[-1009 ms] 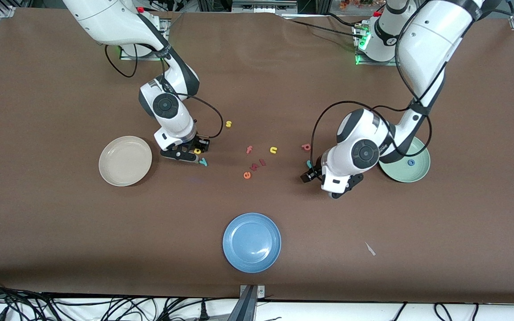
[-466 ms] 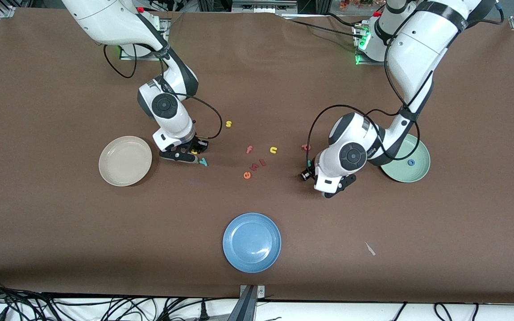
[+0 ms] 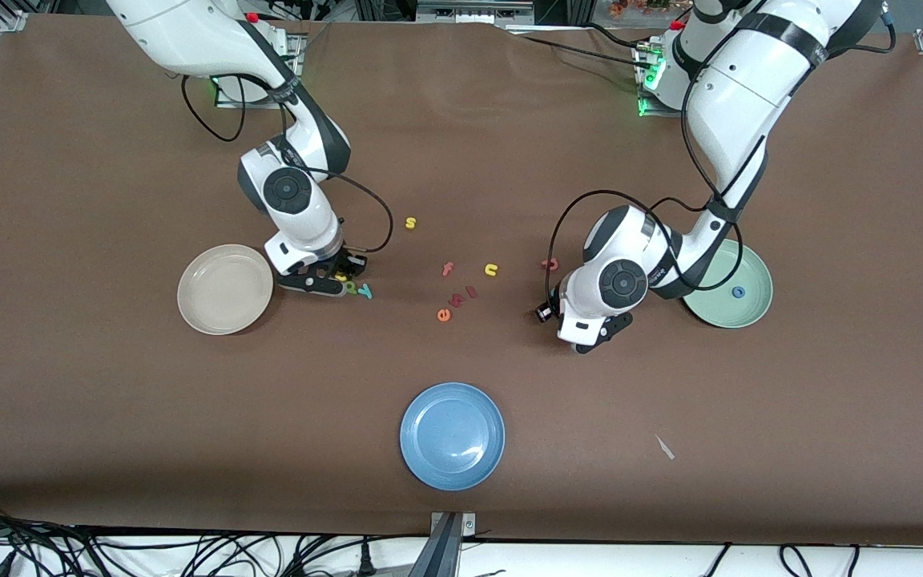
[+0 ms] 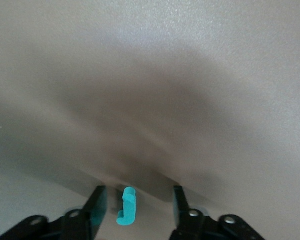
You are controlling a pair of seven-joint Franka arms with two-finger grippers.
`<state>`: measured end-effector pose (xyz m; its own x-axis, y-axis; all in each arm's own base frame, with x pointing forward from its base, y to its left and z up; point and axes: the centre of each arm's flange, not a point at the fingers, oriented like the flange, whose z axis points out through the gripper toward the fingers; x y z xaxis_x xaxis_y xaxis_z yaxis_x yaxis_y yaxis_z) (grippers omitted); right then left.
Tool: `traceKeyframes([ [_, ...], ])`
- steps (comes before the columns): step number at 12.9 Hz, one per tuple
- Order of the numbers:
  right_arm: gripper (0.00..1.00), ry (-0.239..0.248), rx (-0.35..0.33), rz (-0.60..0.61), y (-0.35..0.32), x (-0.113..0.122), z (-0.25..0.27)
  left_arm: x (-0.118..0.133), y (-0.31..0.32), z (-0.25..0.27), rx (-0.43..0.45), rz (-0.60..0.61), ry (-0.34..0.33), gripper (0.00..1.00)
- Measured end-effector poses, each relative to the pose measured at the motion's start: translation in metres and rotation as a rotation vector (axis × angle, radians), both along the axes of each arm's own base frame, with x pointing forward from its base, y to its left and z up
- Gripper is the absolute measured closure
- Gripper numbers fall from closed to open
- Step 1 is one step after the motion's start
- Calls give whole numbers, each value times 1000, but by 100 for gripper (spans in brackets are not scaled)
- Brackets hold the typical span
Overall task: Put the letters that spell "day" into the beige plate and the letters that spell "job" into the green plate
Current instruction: 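Drop the j in the green plate while the right gripper drops a in cream plate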
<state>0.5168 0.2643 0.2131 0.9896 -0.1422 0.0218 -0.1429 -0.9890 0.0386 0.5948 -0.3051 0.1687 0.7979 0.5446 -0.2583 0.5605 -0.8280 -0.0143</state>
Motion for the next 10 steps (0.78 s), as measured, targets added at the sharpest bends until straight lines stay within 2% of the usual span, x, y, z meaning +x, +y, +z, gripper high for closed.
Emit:
traceKeyframes([
  [1,70,3,-15,21,-12,5,15,0,0,0,1,2,0,41],
  [2,70,9,-31,47,-27,10,30,0,0,0,1,4,-1,48],
  [5,70,44,-69,140,-93,28,63,2,-2,2,0,8,-5,85],
  [6,70,57,-74,176,-122,35,69,2,-1,2,1,8,-5,93],
  [9,66,87,-86,222,-203,47,72,9,9,10,19,4,3,93],
  [10,58,95,-87,222,-213,46,69,15,18,24,27,-8,12,93],
])
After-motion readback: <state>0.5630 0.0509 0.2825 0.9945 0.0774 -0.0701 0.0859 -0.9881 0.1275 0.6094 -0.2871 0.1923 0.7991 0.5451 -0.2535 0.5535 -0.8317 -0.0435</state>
